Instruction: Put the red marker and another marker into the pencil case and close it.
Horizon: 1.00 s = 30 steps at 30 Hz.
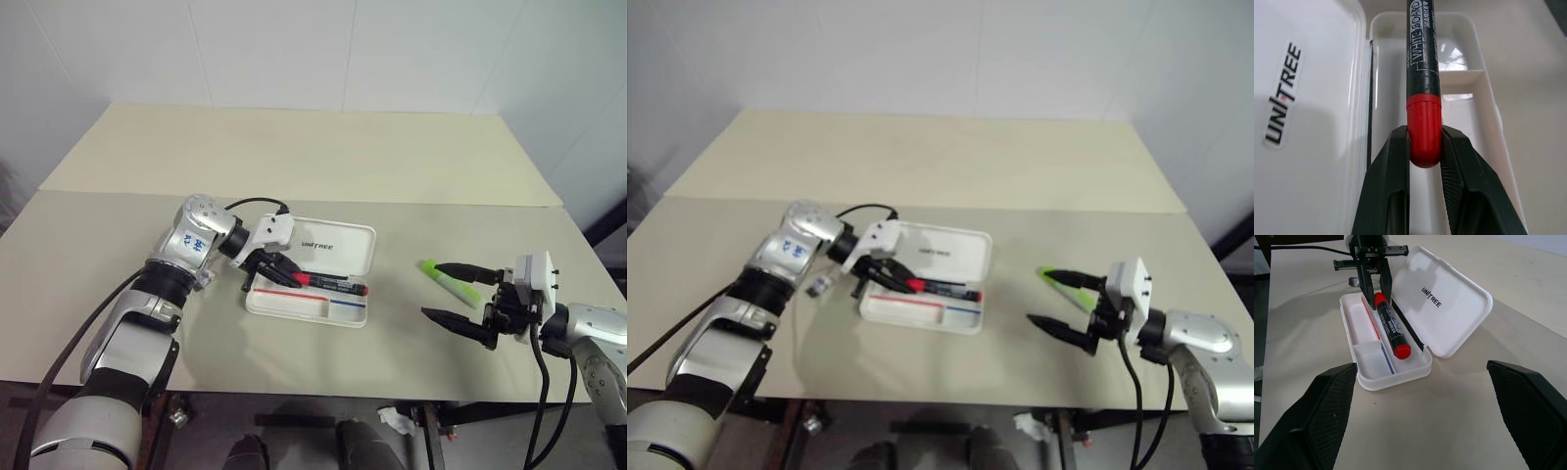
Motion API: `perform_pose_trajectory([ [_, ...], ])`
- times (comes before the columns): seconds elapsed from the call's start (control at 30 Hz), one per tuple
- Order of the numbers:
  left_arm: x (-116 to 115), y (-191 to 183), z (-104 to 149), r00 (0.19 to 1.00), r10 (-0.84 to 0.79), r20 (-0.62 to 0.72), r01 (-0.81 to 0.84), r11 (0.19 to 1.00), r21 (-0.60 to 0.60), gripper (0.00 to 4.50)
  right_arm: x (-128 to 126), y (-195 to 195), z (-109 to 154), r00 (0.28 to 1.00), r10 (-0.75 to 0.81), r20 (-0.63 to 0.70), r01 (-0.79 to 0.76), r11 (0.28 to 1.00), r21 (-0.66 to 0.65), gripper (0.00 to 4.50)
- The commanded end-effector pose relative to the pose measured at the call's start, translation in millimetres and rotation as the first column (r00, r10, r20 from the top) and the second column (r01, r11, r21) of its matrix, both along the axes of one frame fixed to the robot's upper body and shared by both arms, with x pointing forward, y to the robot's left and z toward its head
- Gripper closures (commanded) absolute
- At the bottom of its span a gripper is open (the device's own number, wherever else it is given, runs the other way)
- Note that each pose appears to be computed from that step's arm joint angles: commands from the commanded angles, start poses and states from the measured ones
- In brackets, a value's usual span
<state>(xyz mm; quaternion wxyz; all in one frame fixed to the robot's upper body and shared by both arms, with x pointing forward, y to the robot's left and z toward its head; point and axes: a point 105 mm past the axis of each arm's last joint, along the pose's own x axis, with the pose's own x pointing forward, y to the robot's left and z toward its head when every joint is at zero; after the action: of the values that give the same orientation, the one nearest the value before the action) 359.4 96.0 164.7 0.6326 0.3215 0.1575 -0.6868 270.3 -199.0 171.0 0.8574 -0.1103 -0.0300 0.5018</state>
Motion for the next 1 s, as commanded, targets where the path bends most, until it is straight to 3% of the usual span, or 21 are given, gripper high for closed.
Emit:
perform_pose_trajectory([
  [0.03, 3, 2, 6, 0.999, 0.029, 0.044, -0.029, 1.0, 0.001, 3.98, 0, 1, 11, 0.999, 0.012, 0.041, -0.011, 1.0, -0.01, 0.0],
  [0.6, 5, 17, 6, 0.994, 0.089, 0.062, -0.091, 0.995, 0.029, 3.98, 3, -2, 10, 1.0, -0.001, 0.03, 0.001, 1.0, -0.022, 0.0],
  [1.0, -3, 7, 18, 0.995, 0.085, 0.048, -0.084, 0.996, -0.033, 0.21, 7, -1, 10, 1.0, 0.001, 0.031, 0.0, 1.0, -0.028, 0.0],
])
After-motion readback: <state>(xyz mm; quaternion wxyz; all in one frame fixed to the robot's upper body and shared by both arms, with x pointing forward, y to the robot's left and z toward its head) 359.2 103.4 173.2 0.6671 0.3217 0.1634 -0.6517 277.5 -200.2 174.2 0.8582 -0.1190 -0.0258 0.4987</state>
